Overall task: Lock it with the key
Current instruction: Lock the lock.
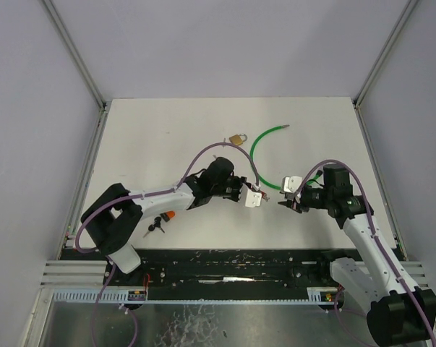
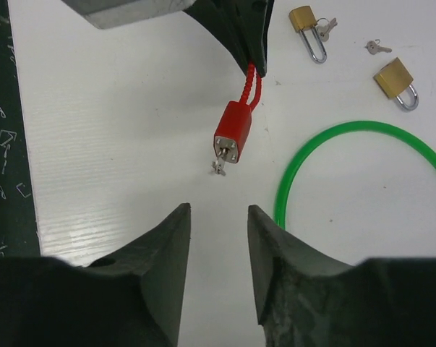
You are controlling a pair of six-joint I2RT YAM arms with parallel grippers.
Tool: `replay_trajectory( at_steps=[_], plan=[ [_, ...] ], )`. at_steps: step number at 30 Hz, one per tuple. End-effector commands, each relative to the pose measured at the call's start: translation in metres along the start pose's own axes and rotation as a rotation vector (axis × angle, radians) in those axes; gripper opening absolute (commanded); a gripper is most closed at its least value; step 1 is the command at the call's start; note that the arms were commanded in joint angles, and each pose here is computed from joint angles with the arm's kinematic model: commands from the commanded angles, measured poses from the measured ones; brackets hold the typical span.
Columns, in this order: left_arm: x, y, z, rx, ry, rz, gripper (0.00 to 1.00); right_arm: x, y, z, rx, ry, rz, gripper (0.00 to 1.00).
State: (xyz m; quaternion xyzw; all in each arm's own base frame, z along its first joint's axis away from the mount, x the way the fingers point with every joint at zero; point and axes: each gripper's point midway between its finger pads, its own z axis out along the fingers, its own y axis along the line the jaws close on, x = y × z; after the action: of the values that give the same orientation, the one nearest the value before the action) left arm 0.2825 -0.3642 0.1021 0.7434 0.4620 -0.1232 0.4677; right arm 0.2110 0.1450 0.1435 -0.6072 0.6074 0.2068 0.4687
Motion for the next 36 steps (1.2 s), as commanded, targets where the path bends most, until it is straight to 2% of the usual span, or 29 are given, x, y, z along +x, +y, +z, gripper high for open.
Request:
replay_trajectory(
  at_steps=[1,4,9,15,20,36],
  plan=[
    [0.009,0.006,-0.004,-0.028,0.048,-0.001,0.0,-0.022,-0.01,-0.004,0.036,-0.065,0.05,0.48],
    [0.009,0.006,-0.004,-0.029,0.05,-0.002,0.0,-0.026,0.001,0.002,-0.007,-0.133,0.052,0.54],
    [0.006,0.007,-0.004,-0.038,0.046,-0.004,0.0,-0.024,-0.004,0.016,0.032,-0.212,0.073,0.54],
    [0.006,0.007,-0.004,-0.039,0.048,-0.004,0.0,-0.014,-0.013,0.03,0.067,-0.185,0.046,0.46],
    [0.005,0.007,-0.004,-0.038,0.045,-0.006,0.0,-0.013,-0.011,0.037,0.079,-0.215,0.01,0.37],
    [0.004,0.008,-0.005,-0.045,0.038,-0.011,0.0,0.006,-0.008,0.056,0.058,-0.152,0.009,0.32]
  ],
)
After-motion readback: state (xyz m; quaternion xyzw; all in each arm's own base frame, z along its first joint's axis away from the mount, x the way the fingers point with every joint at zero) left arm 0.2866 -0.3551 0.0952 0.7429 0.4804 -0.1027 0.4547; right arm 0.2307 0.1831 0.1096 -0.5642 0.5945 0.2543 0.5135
